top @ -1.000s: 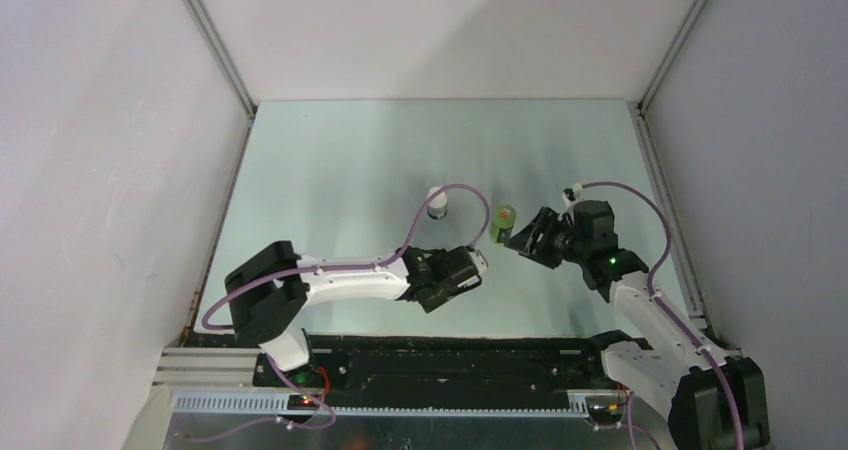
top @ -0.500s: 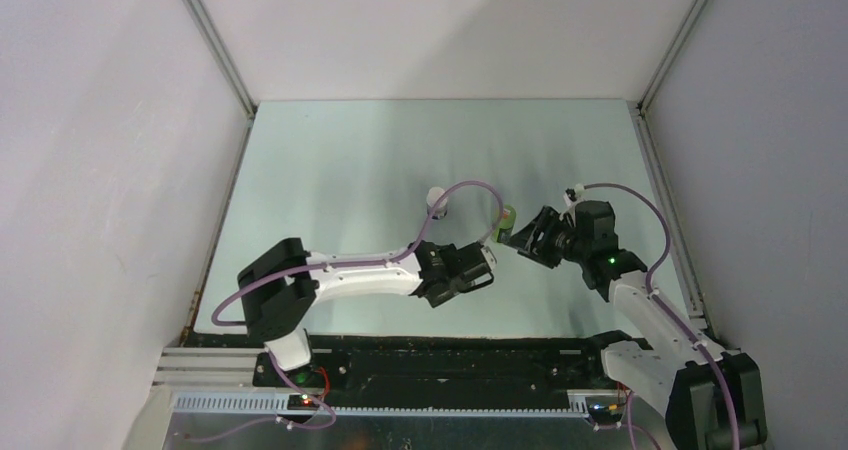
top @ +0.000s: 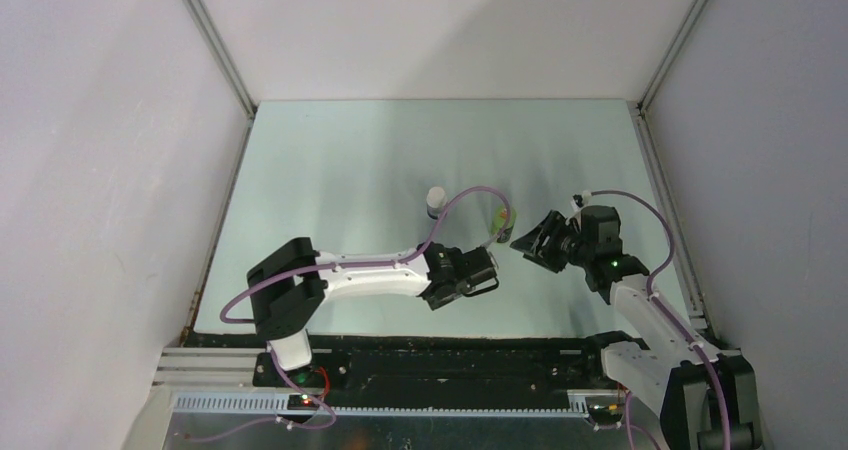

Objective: Sort the pills into containers
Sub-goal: Pour the pill into the pill container.

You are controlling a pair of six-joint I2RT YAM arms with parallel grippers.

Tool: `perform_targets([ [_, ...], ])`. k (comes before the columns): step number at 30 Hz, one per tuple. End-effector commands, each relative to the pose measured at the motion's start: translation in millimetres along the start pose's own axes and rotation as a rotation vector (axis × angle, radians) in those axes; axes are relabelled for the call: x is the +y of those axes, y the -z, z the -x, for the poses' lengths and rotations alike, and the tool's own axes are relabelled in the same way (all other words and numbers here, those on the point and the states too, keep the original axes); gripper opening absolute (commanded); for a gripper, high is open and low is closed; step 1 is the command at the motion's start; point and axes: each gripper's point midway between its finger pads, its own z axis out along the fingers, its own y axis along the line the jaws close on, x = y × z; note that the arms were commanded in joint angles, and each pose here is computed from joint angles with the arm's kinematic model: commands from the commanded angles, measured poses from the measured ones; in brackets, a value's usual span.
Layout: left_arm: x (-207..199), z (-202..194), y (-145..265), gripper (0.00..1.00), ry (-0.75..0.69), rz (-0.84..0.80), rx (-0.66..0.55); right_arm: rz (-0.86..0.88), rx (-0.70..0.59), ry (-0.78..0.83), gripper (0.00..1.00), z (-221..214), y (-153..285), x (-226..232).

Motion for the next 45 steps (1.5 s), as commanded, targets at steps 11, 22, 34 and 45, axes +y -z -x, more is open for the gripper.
perform_targets([
  [11, 4, 14, 10, 0.00, -0.046, 0.075, 0.027, 0.030, -0.018, -0.002, 0.55, 3, 1, 1],
  [22, 4, 13, 13, 0.00, -0.071, 0.107, 0.079, 0.027, -0.012, -0.011, 0.55, 2, 0, -4],
  [34, 6, 12, 13, 0.00, -0.081, 0.125, 0.104, 0.025, -0.010, -0.019, 0.55, 1, -1, -7],
  [45, 9, 10, 14, 0.00, -0.113, 0.148, 0.142, 0.028, -0.004, -0.019, 0.55, 0, -2, -7],
])
